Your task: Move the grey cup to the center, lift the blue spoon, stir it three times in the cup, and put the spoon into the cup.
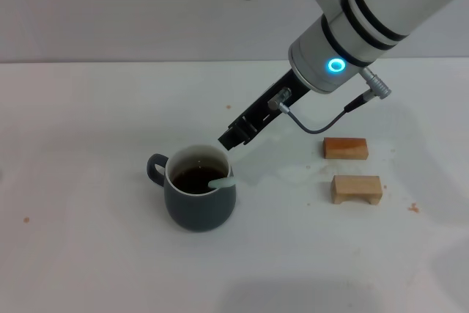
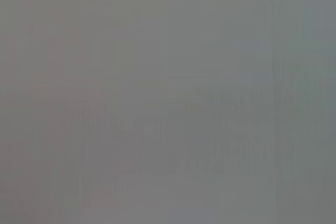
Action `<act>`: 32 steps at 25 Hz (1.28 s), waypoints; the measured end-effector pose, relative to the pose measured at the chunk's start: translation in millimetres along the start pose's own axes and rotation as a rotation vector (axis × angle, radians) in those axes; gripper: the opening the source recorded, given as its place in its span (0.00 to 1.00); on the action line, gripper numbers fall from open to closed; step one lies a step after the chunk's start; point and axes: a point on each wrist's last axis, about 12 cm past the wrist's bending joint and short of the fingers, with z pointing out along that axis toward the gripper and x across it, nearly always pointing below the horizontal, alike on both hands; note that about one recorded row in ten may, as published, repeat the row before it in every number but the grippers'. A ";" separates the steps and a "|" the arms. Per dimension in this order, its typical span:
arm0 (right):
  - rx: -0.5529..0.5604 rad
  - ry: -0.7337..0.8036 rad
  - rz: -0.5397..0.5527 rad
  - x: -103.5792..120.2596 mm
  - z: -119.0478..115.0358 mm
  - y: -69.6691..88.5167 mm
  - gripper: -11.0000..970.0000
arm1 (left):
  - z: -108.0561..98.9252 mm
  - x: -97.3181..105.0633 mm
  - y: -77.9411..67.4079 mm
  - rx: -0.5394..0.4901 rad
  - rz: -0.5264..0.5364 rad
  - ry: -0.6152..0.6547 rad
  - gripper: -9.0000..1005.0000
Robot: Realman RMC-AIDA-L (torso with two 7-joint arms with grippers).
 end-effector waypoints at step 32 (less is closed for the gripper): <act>-0.002 -0.093 0.116 3.7 5.3 20.3 0.24 | 0.3 0.0 6.9 -0.002 0.021 0.008 0.01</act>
